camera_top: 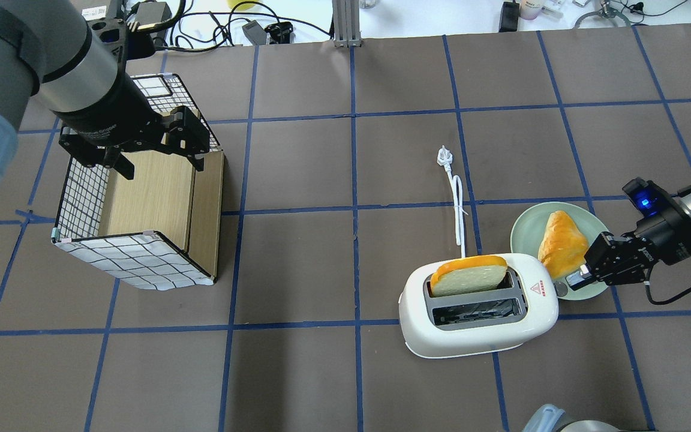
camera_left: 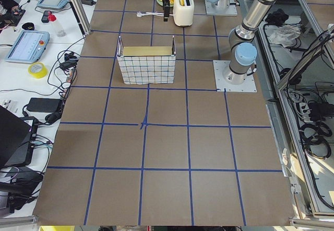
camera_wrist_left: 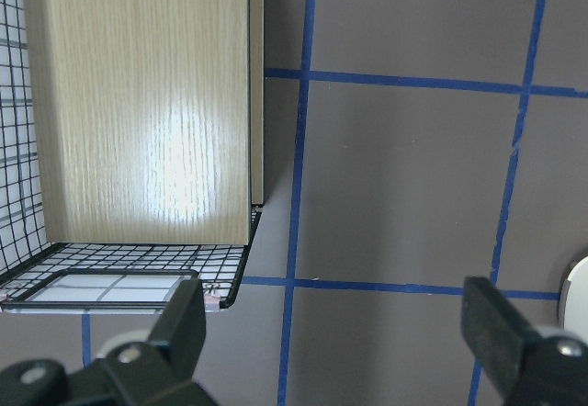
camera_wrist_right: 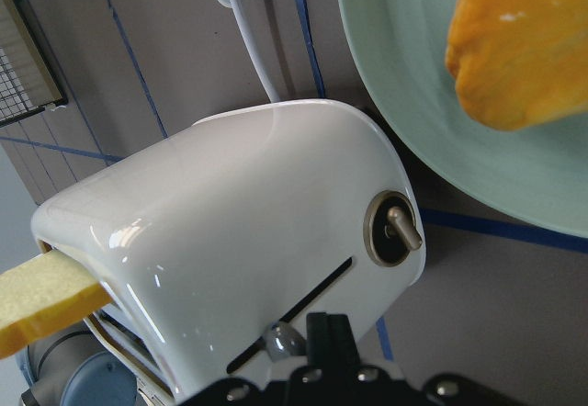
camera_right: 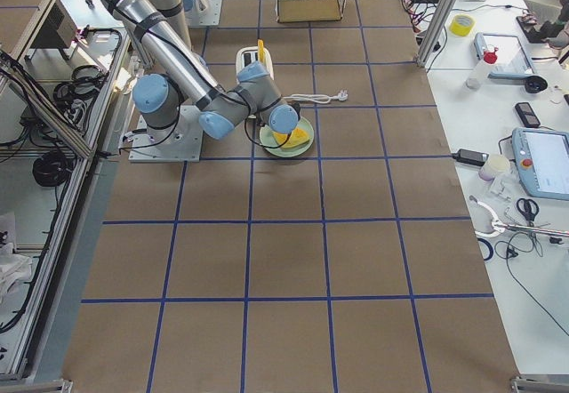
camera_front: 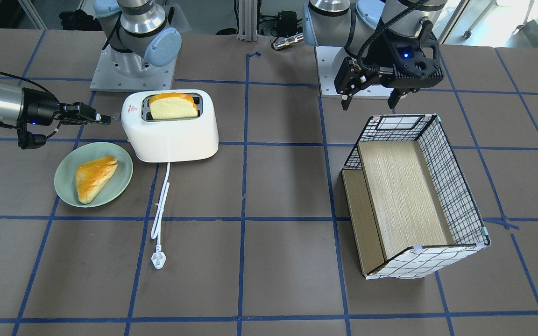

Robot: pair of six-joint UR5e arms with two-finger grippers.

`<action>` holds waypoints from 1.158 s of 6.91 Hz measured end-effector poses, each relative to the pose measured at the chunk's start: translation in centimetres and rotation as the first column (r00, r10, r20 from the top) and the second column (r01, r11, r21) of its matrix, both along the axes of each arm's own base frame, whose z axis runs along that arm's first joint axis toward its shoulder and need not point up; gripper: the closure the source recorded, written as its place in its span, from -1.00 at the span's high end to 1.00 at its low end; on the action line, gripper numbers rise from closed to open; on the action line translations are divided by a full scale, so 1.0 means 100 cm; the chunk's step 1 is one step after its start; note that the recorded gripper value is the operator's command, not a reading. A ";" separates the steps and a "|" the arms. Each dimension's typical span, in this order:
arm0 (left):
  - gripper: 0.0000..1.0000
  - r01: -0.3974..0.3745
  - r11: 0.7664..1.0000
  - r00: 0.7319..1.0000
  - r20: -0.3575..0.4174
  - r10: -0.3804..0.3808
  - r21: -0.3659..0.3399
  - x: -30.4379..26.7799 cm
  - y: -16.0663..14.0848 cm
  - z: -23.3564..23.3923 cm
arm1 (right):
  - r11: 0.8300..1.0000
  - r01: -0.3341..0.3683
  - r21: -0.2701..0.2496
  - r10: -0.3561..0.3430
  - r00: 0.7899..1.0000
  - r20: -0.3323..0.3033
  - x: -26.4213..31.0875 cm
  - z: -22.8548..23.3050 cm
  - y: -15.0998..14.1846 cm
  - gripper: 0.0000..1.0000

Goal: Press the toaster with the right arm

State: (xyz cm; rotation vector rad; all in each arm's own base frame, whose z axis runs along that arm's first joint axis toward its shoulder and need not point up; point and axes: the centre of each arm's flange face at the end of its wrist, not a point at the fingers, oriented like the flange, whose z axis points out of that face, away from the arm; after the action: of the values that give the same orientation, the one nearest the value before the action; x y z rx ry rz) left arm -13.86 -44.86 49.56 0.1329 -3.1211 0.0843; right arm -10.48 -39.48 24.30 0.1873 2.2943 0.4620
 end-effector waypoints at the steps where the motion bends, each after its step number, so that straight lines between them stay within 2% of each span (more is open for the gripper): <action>1: 1.00 0.000 1.000 1.000 0.000 0.000 0.000 0.000 0.000 0.000 | 1.000 0.023 0.018 -0.023 0.999 -0.025 -0.007 0.016 -0.008 1.00; 2: 1.00 0.000 1.000 1.000 0.000 0.000 0.000 0.000 0.000 0.000 | 0.998 0.057 0.035 -0.054 0.995 -0.088 -0.016 0.037 -0.018 1.00; 4: 1.00 0.000 1.000 1.000 0.000 0.000 0.000 0.000 0.000 0.000 | 0.995 0.098 0.009 -0.092 0.963 -0.254 -0.037 0.096 -0.043 1.00; 5: 1.00 0.000 1.000 1.000 0.000 0.000 0.000 0.000 0.000 0.000 | 0.995 0.102 -0.012 -0.099 0.933 -0.346 -0.040 0.131 -0.058 1.00; 6: 1.00 0.000 1.000 1.000 0.000 0.000 0.000 0.000 0.000 0.000 | 0.995 0.098 -0.023 -0.098 0.893 -0.439 -0.032 0.162 -0.072 1.00; 7: 1.00 0.000 1.000 1.000 0.000 0.000 0.000 0.000 0.000 0.000 | 0.995 0.092 -0.044 -0.102 0.846 -0.523 -0.011 0.189 -0.085 1.00; 8: 1.00 0.000 1.000 1.000 0.000 0.000 0.000 0.000 0.000 0.000 | 0.993 0.078 -0.090 -0.116 0.799 -0.589 0.026 0.213 -0.097 1.00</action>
State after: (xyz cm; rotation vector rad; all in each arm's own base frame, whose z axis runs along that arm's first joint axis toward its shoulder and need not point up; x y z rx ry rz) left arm -13.87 -44.86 49.57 0.1328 -3.1210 0.0847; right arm -7.90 -49.15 45.58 0.4763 2.8942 0.3011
